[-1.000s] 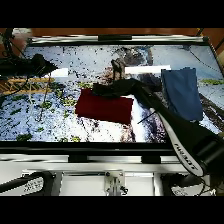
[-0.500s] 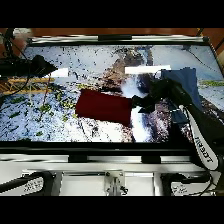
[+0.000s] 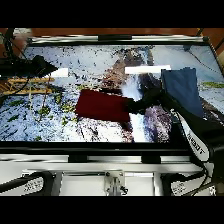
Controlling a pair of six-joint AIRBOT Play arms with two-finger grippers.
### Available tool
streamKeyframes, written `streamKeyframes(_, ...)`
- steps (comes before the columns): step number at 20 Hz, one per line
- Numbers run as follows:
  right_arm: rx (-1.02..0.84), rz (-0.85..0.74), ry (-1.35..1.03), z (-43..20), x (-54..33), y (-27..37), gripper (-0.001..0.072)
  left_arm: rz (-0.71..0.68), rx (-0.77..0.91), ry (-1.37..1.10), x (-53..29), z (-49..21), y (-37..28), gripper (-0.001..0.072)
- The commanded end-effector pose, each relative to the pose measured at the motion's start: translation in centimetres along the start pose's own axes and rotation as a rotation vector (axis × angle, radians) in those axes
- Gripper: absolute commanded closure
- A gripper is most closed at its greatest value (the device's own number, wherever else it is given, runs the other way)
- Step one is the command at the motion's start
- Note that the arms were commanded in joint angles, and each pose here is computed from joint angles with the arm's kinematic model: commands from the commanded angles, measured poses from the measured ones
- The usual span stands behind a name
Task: Fold the shirts.
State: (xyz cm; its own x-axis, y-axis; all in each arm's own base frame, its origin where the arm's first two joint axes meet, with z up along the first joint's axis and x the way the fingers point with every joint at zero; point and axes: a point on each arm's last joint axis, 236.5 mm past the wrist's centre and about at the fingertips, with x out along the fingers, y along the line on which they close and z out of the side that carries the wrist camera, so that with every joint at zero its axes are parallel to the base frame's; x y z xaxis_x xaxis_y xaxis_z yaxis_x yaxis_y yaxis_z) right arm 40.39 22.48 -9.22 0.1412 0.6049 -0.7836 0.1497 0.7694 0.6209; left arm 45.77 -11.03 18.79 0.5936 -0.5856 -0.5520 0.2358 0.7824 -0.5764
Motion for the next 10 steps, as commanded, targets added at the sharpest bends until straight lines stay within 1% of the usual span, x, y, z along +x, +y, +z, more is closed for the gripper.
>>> streamKeyframes(1, -0.043, 0.055, -0.048, 1.8, -0.7, 2.0, 0.0645, 0.000, -0.001, 0.000, 0.0, 0.0, 0.0, 0.0669)
streamKeyframes(3, -0.177, 0.128, -0.060, 3.6, -3.9, 5.4, 0.0644, 0.000, 0.000, 0.000, 0.0, 0.0, 0.0, 0.0669)
streamKeyframes(5, -0.240, 0.211, -0.148, 6.9, -9.4, 9.7, 0.0644, 0.000, 0.000, 0.000, 0.0, 0.0, 0.0, 0.0669)
streamKeyframes(7, -0.222, 0.301, -0.279, 10.3, -16.2, 13.7, 0.0644, 0.000, 0.000, 0.000, 0.0, 0.0, 0.0, 0.0669)
streamKeyframes(10, -0.203, 0.371, -0.488, 14.5, -26.3, 16.8, 0.0645, 0.000, 0.000, 0.000, 0.0, 0.0, 0.0, 0.0669)
